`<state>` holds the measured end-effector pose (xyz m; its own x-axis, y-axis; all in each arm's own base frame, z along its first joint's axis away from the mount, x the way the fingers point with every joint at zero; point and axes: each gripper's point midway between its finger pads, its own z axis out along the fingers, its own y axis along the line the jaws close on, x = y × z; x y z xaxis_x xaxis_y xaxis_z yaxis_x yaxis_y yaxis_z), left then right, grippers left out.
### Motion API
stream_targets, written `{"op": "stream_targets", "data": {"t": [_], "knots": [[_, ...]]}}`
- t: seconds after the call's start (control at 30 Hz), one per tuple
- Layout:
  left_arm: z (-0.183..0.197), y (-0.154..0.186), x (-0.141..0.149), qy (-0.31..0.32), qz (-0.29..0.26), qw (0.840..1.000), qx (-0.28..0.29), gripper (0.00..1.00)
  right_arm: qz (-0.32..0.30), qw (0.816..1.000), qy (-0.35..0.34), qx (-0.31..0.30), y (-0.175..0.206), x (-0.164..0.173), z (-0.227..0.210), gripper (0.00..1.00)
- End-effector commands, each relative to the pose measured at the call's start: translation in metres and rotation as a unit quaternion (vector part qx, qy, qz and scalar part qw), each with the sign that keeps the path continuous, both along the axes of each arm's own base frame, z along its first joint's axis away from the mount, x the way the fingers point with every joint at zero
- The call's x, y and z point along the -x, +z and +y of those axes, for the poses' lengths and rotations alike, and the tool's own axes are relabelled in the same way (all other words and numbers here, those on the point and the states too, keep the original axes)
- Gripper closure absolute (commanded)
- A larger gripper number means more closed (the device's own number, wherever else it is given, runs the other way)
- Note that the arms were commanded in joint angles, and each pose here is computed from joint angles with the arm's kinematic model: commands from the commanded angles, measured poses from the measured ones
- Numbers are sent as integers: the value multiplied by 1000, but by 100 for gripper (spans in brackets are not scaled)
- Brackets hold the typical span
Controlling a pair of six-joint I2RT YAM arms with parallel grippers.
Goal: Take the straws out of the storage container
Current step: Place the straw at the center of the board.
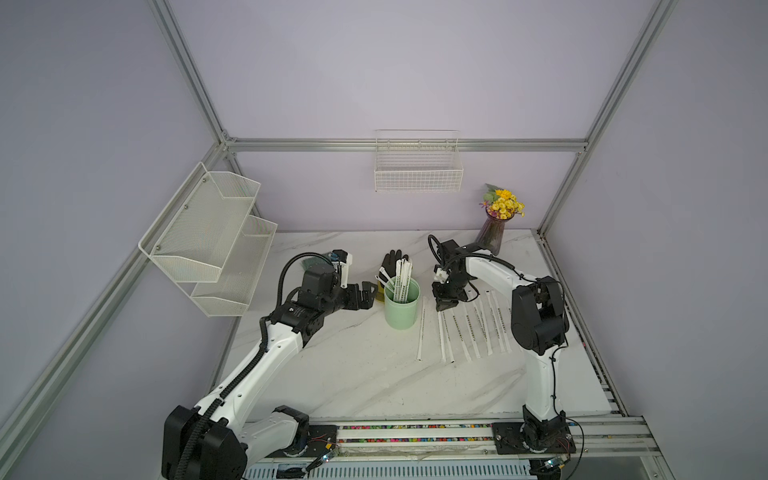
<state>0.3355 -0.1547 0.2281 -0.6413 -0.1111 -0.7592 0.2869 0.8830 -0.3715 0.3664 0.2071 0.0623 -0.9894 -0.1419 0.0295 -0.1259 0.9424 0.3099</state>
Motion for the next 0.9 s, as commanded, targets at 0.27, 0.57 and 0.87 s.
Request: {"op": "stream_targets", "data": {"t": [0.27, 0.57, 0.87], "knots": [[-3, 9, -2, -3, -16, 1000, 7, 0, 6, 1000, -10, -8, -21, -5, 5, 87], [-3, 7, -2, -4, -14, 1000, 6, 0, 9, 1000, -14, -6, -27, -2, 3, 85], [-2, 9, -1, -3, -16, 1000, 7, 0, -27, 999, -24, -20, -7, -9, 5, 83]]}}
